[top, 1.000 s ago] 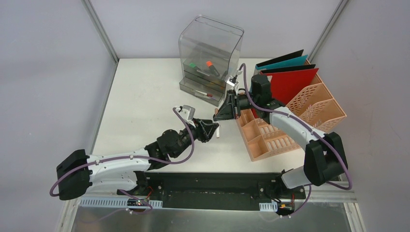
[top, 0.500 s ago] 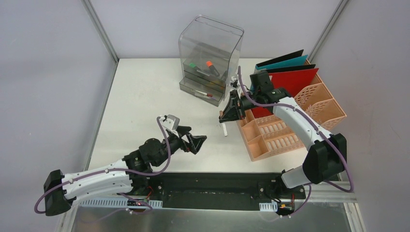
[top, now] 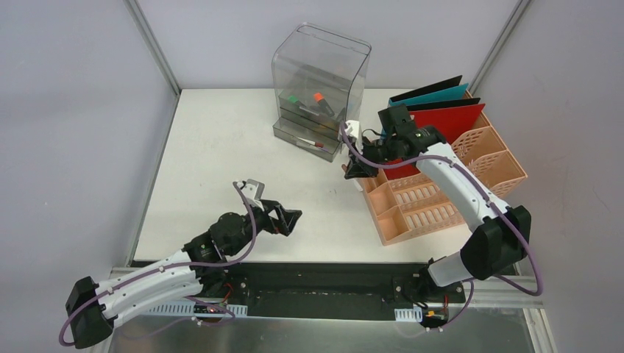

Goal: Organize the desk
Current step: Pick up the stationery from the center of the board, then place the stationery in the drawer.

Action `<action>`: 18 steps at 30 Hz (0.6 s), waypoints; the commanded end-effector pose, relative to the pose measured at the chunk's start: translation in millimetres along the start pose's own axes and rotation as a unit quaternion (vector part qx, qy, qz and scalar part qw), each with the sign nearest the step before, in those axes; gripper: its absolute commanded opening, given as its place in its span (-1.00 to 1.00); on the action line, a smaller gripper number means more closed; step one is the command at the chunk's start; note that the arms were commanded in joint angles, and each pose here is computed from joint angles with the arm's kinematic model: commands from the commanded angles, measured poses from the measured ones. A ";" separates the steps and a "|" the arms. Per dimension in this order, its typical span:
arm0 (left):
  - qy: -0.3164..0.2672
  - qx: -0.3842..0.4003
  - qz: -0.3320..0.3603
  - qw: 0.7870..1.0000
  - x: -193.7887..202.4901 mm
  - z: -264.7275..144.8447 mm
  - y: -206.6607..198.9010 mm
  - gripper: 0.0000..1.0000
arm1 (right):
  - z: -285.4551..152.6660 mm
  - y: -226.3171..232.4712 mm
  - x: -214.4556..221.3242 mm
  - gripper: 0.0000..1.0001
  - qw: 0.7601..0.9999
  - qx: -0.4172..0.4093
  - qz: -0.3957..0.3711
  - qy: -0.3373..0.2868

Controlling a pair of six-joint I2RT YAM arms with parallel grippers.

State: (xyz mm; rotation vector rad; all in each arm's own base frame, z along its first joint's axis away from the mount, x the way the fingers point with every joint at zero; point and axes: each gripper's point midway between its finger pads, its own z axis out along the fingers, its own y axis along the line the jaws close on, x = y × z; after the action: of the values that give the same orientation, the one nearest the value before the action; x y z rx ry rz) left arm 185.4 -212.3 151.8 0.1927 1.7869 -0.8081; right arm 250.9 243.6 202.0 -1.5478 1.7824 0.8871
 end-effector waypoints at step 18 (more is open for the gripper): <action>-0.002 -0.009 -0.049 0.999 19.7 -9.2 18.0 0.85 | 73.0 -110.8 -107.0 -1.00 0.968 0.179 -0.166 0.064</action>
State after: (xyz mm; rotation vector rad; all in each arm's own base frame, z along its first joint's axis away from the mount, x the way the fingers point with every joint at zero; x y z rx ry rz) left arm 178.5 -203.6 128.7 0.1284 1.8099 -0.8620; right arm 336.1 331.6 202.2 -1.7318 1.6589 0.4339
